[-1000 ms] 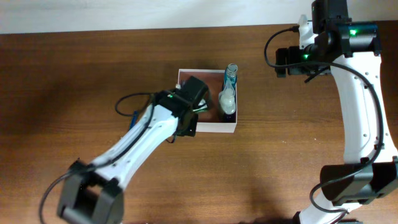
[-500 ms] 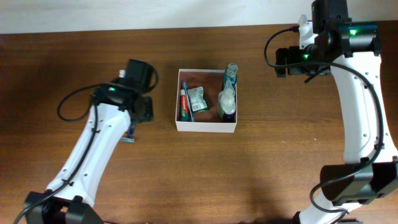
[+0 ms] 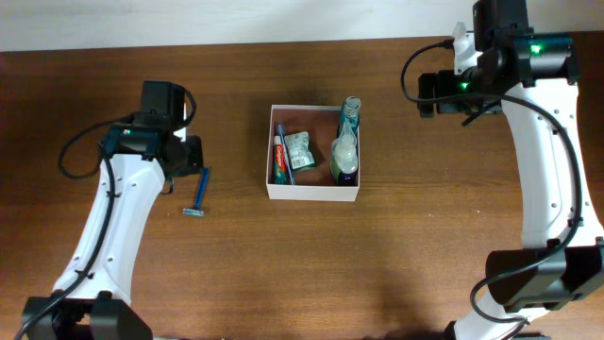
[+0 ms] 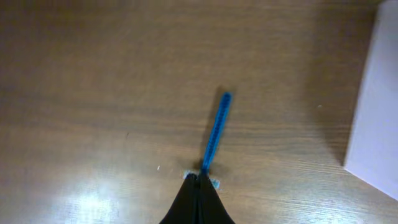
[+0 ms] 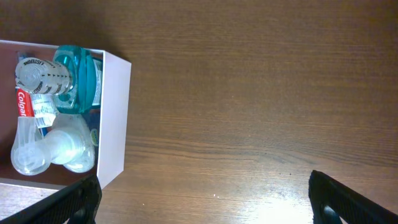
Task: Pack container
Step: 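Raise the left gripper out of the box and move left, then lower the left gripper over the blue razor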
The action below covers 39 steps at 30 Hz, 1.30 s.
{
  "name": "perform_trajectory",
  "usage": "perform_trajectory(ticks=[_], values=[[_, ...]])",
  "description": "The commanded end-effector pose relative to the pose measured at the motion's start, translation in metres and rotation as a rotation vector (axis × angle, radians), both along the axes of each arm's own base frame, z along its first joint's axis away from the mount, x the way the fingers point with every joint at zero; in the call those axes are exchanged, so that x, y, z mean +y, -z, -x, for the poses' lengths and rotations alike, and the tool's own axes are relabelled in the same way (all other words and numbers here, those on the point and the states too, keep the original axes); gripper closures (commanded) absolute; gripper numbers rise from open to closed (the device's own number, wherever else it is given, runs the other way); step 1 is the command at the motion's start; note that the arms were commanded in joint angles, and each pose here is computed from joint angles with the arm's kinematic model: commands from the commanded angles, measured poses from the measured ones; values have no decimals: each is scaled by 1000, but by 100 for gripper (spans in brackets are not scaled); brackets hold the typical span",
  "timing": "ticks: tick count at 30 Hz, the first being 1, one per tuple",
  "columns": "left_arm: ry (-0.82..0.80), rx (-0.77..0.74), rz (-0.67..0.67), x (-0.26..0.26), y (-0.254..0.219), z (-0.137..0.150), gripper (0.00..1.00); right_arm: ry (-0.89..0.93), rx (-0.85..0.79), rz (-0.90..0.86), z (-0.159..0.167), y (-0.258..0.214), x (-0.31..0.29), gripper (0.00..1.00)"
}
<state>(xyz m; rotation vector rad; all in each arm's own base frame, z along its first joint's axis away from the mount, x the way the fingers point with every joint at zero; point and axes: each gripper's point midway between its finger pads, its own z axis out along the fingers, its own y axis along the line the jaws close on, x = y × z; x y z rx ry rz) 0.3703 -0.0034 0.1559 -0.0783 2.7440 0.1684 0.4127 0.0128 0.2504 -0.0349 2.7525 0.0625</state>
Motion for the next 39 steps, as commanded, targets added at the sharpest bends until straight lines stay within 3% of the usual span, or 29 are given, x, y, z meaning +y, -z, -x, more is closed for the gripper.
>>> perform_trajectory(ticks=[1,12,19,25,39], values=[[118,4,27,-11,3,-4,96,2,-25,-6,0,-9,0,1],[139,-1,18,-11,37,-4,87,2,-25,-6,0,-9,0,2],[140,-17,12,-7,66,-2,53,2,-25,-6,0,-9,0,2],[144,-34,7,-6,81,-1,43,2,-25,-6,0,-9,0,2],[171,58,7,-7,123,9,42,2,-25,-6,0,-9,0,2]])
